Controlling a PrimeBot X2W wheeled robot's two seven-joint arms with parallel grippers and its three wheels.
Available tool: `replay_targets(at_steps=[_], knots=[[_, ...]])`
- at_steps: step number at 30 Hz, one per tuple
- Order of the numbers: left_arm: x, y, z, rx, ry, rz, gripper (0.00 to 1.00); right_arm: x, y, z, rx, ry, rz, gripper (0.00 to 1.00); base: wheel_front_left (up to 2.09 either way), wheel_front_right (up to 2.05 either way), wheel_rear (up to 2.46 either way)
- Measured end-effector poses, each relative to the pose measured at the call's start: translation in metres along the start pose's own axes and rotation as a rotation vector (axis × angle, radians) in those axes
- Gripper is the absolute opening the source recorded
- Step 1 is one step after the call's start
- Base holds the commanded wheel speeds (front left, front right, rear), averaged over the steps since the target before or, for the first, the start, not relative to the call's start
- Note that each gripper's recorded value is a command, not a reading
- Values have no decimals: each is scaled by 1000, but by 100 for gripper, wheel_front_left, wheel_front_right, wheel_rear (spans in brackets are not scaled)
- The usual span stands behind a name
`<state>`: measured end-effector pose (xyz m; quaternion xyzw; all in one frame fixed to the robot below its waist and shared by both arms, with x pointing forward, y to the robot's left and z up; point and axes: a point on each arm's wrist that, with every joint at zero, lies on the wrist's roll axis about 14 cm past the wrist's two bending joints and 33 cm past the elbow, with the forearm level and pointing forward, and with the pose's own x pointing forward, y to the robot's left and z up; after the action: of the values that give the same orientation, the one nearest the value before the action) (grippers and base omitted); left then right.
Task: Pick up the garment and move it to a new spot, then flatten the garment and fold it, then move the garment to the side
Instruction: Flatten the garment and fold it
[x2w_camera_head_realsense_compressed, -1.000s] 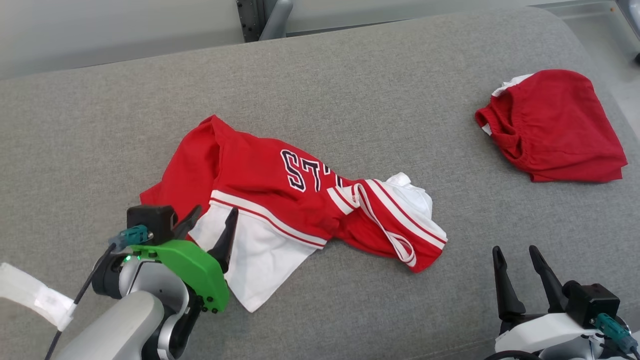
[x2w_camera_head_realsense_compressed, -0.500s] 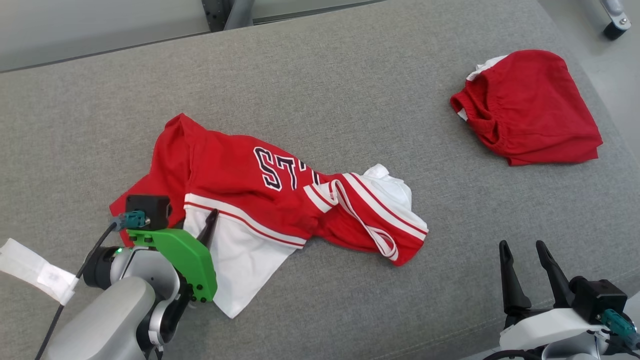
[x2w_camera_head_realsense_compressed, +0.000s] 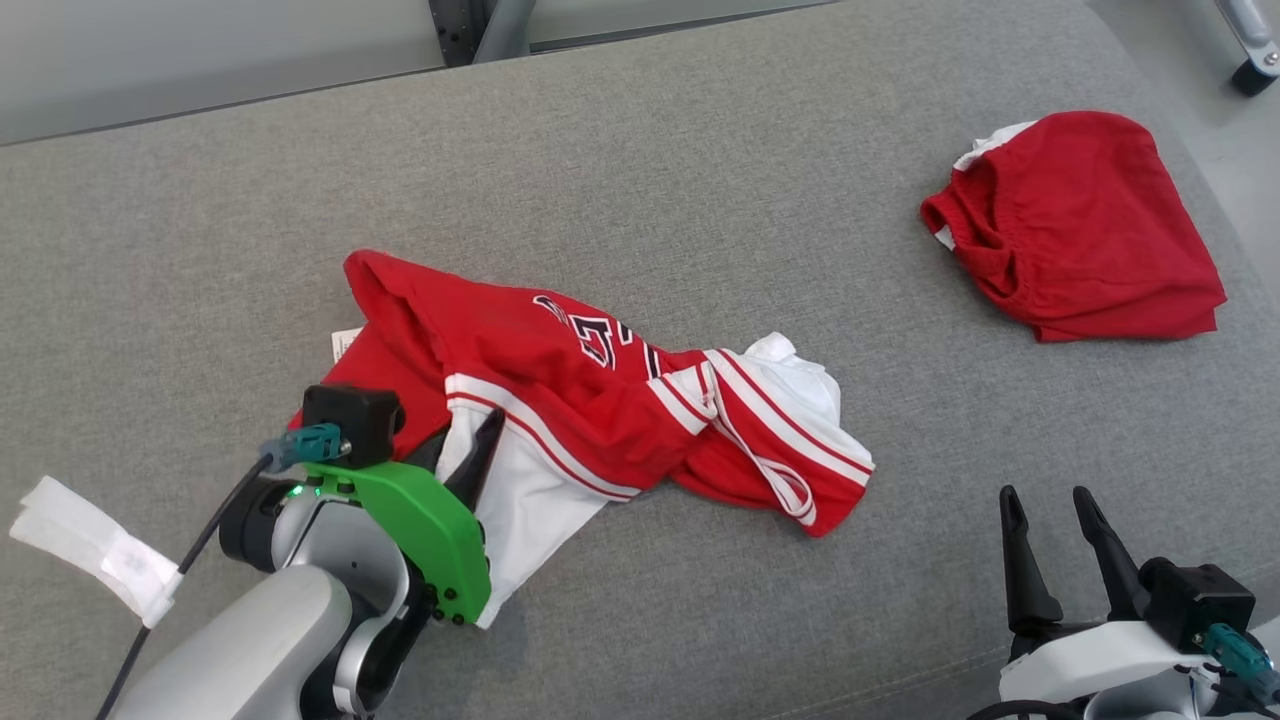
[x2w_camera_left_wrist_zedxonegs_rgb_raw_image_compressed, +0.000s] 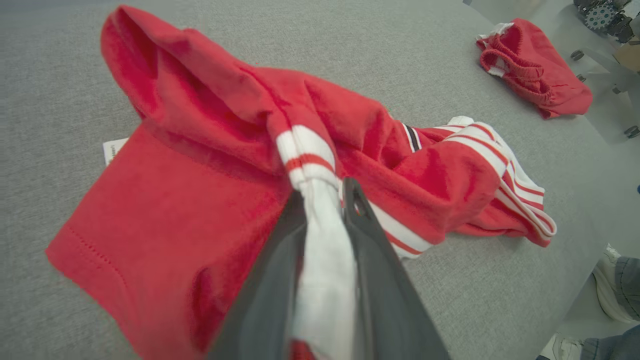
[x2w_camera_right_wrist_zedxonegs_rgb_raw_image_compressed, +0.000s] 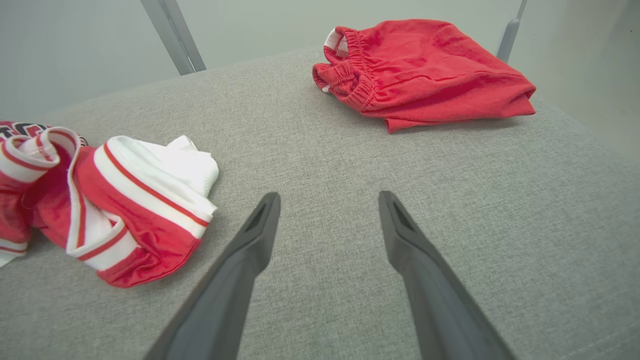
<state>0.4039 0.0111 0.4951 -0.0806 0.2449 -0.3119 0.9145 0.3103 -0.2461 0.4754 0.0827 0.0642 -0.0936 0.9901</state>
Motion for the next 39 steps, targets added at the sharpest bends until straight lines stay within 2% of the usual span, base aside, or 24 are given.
replay_targets(at_steps=[1, 4, 8, 9, 21, 23, 24, 30, 36, 39], knots=[[-1, -1, 0, -3, -3, 1, 40, 0, 1, 0, 0, -1, 2, 100, 0, 0, 0], [-5, -1, -7, -14, 10, 12, 57, 1, 1, 0, 0, -1, 5, 100, 0, 0, 0], [-7, -2, -16, -30, 15, 17, 46, 1, 2, -1, 1, 2, 5, 100, 0, 0, 0], [-8, -4, -18, -37, 11, 18, 39, 1, 2, -1, 1, 4, 4, 100, 0, 0, 0], [-14, 2, -8, -3, -55, 62, 37, 2, 3, -3, 1, 10, 6, 100, 0, 0, 0], [-15, 2, -6, -2, -59, 64, 17, 2, 3, -3, 1, 10, 6, 100, 0, 0, 0], [-15, 1, -7, -2, -55, 62, 0, 3, 3, -3, 1, 10, 7, 100, 0, 0, 0], [-12, -22, -5, 0, -49, -26, 0, 3, 2, -2, 2, 5, 3, 100, 0, 0, 0], [-3, -87, 55, -89, -186, -255, 0, 0, 0, -2, 3, 8, -4, 100, 0, 0, 0], [7, -95, 92, -101, -269, -283, 0, 0, 0, -1, 6, 2, -4, 100, 0, 0, 0]])
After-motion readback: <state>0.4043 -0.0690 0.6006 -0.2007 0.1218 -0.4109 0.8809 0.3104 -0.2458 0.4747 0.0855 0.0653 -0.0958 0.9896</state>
